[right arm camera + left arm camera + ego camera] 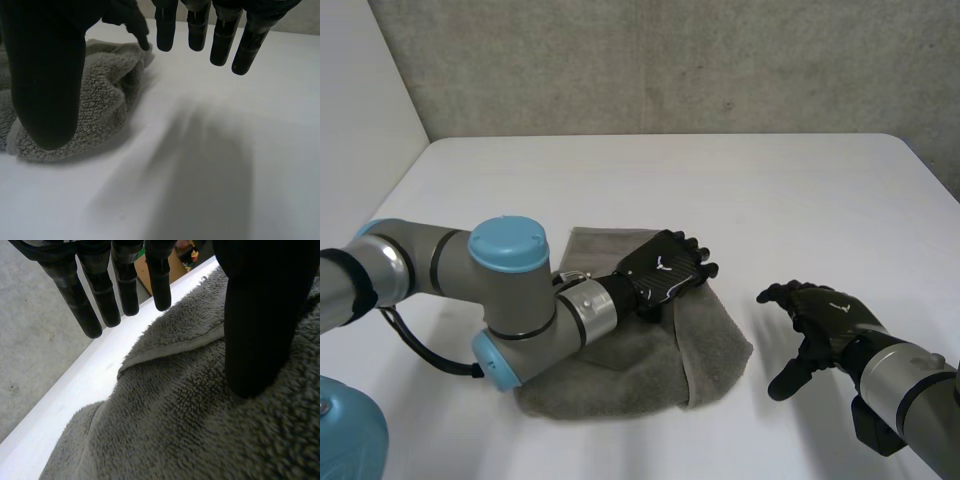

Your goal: Fold the laundry

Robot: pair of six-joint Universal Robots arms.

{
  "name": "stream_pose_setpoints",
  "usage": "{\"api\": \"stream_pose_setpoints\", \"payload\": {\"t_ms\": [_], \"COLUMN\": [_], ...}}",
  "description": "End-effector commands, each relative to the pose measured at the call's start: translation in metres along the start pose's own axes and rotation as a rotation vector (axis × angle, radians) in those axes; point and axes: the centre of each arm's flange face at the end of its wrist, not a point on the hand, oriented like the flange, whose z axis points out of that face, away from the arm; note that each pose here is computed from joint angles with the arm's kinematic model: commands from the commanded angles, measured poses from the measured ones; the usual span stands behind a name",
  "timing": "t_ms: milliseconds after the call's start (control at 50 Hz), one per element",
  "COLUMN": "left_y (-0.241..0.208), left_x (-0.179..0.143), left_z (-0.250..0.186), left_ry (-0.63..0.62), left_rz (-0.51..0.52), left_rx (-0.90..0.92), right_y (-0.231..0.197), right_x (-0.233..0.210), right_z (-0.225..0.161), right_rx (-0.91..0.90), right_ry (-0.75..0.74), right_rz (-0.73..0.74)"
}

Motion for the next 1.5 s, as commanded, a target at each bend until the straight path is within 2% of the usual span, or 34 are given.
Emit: {"api": "stream_pose_setpoints", "payload": {"t_ms": [20, 200, 300, 340, 360, 400, 460, 500, 620, 720, 760, 860, 940, 1020, 1160, 1260, 1300, 1320, 1340, 1360, 1400, 1420, 1460, 1500], "left_y": [-0.004, -0.006, -0.018, -0.033, -0.033, -0.049, -0.059, -0.072, -0.089, -0.097, -0.100, -0.102, -0.102, -0.106, -0.112, -0.120, -0.122, -0.125, -0.125, -0.128, -0.133, -0.138, -0.143, -0.147], "left_x": [0.005, 0.011, 0.002, -0.012, -0.012, -0.033, -0.044, -0.058, -0.055, -0.047, -0.046, -0.051, -0.049, -0.049, -0.047, -0.050, -0.051, -0.053, -0.053, -0.055, -0.058, -0.060, -0.062, -0.063], "left_z": [0.008, 0.009, 0.010, 0.009, 0.009, 0.001, -0.005, -0.021, -0.051, -0.083, -0.090, -0.109, -0.123, -0.131, -0.142, -0.148, -0.149, -0.151, -0.151, -0.153, -0.156, -0.159, -0.161, -0.162], "left_ry": [0.016, 0.040, 0.008, -0.047, -0.048, -0.159, -0.225, -0.324, -0.381, -0.407, -0.429, -0.527, -0.582, -0.605, -0.611, -0.633, -0.640, -0.649, -0.649, -0.660, -0.677, -0.692, -0.704, -0.716], "left_rz": [0.019, 0.025, 0.084, 0.151, 0.151, 0.188, 0.201, 0.206, 0.196, 0.183, 0.187, 0.216, 0.219, 0.205, 0.205, 0.209, 0.211, 0.212, 0.212, 0.215, 0.217, 0.219, 0.212, 0.199], "left_rx": [0.024, 0.037, 0.058, 0.076, 0.076, 0.059, 0.045, 0.003, -0.040, -0.097, -0.120, -0.226, -0.338, -0.366, -0.366, -0.346, -0.339, -0.330, -0.330, -0.322, -0.310, -0.291, -0.272, -0.251], "right_y": [0.002, 0.002, -0.002, -0.004, -0.006, -0.006, -0.009, -0.011, -0.021, -0.022, -0.023, -0.016, -0.012, -0.008, -0.010, -0.033, -0.082, -0.082, -0.108, -0.108, -0.153, -0.153, -0.183, -0.194], "right_x": [-0.003, -0.002, 0.003, 0.007, 0.009, 0.011, 0.012, 0.013, 0.010, 0.008, -0.005, -0.027, -0.051, -0.081, -0.098, -0.091, -0.087, -0.087, -0.085, -0.085, -0.076, -0.076, -0.074, -0.077], "right_z": [0.000, 0.000, 0.002, 0.003, 0.004, 0.004, 0.004, 0.004, 0.007, 0.026, 0.036, 0.049, 0.057, 0.075, 0.092, 0.091, 0.070, 0.070, 0.054, 0.054, 0.028, 0.028, 0.004, -0.008], "right_rx": [-0.009, -0.007, 0.003, 0.008, 0.011, 0.010, 0.015, 0.022, 0.054, 0.027, 0.015, -0.025, -0.038, -0.039, -0.010, 0.092, 0.293, 0.294, 0.404, 0.405, 0.585, 0.586, 0.703, 0.748], "right_ry": [-0.024, -0.022, -0.007, 0.005, 0.013, 0.018, 0.023, 0.024, 0.017, 0.001, -0.043, -0.104, -0.166, -0.234, -0.246, -0.177, -0.135, -0.135, -0.126, -0.126, -0.094, -0.094, -0.070, -0.066], "right_rz": [0.001, 0.000, 0.009, 0.016, 0.019, 0.021, 0.025, 0.028, 0.032, 0.126, 0.198, 0.247, 0.232, 0.209, 0.179, 0.136, 0.077, 0.076, 0.047, 0.046, -0.035, -0.035, -0.143, -0.190]}}
